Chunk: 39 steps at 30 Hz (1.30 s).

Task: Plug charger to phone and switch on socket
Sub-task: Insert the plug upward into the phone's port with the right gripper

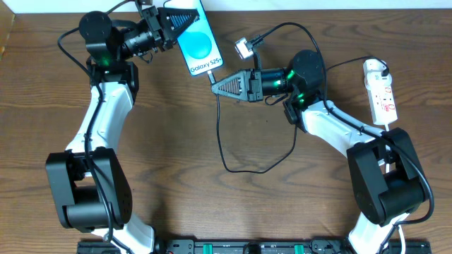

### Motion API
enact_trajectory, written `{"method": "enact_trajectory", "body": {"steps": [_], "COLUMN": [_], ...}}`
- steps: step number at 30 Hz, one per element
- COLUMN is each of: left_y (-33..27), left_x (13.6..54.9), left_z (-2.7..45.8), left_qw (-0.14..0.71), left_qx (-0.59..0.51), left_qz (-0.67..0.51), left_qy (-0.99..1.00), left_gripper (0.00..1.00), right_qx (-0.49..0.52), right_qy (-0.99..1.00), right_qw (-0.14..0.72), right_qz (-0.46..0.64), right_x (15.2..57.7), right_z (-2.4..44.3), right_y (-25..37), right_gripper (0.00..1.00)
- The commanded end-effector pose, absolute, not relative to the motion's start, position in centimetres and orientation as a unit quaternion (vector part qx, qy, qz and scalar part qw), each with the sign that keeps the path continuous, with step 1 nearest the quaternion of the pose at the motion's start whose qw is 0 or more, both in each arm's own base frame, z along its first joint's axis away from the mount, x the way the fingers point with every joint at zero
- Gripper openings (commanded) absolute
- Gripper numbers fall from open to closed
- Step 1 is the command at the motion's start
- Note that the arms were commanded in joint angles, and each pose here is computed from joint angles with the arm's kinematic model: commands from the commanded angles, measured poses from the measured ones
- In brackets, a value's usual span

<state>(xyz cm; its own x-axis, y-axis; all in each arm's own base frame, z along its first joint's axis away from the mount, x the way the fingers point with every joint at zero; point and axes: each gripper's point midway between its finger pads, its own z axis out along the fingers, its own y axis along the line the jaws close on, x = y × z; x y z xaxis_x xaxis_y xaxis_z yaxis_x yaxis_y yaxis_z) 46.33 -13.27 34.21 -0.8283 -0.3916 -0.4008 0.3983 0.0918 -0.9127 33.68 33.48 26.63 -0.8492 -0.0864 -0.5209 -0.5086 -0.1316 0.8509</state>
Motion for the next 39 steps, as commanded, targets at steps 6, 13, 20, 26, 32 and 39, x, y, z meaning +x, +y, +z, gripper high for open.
{"method": "enact_trajectory", "body": {"steps": [6,13,20,26,32,39], "left_y": [-13.6,-13.0,-12.8,-13.2,-13.2,-14.3], "left_x": [45.8,47.0,47.3,46.7,46.6,46.3], "left_z": [34.9,35.2,35.3,35.1,34.8,34.8], "left_qw": [0.3,0.329,0.343,0.337,0.328,0.32], "left_qx": [0.028,0.002,0.002,0.026,0.023,0.029], "left_qz": [-0.672,-0.666,-0.66,-0.659,-0.66,-0.664], "left_qy": [0.676,0.67,0.668,0.672,0.675,0.675], "left_gripper": [0.08,0.07,0.08,0.07,0.07,0.07], "right_qx": [-0.229,-0.232,-0.232,-0.231,-0.23,-0.229], "right_qy": [0.64,0.64,0.64,0.64,0.64,0.64], "right_qw": [0.165,0.162,0.162,0.164,0.169,0.17], "right_qz": [0.714,0.714,0.714,0.714,0.714,0.714], "right_x": [34.2,34.1,34.1,34.1,34.3,34.3], "right_z": [27.0,26.9,26.9,26.9,27.0,27.0], "right_y": [33.4,33.4,33.4,33.4,33.4,33.4], "right_gripper": [0.01,0.01,0.01,0.01,0.01,0.01]}}
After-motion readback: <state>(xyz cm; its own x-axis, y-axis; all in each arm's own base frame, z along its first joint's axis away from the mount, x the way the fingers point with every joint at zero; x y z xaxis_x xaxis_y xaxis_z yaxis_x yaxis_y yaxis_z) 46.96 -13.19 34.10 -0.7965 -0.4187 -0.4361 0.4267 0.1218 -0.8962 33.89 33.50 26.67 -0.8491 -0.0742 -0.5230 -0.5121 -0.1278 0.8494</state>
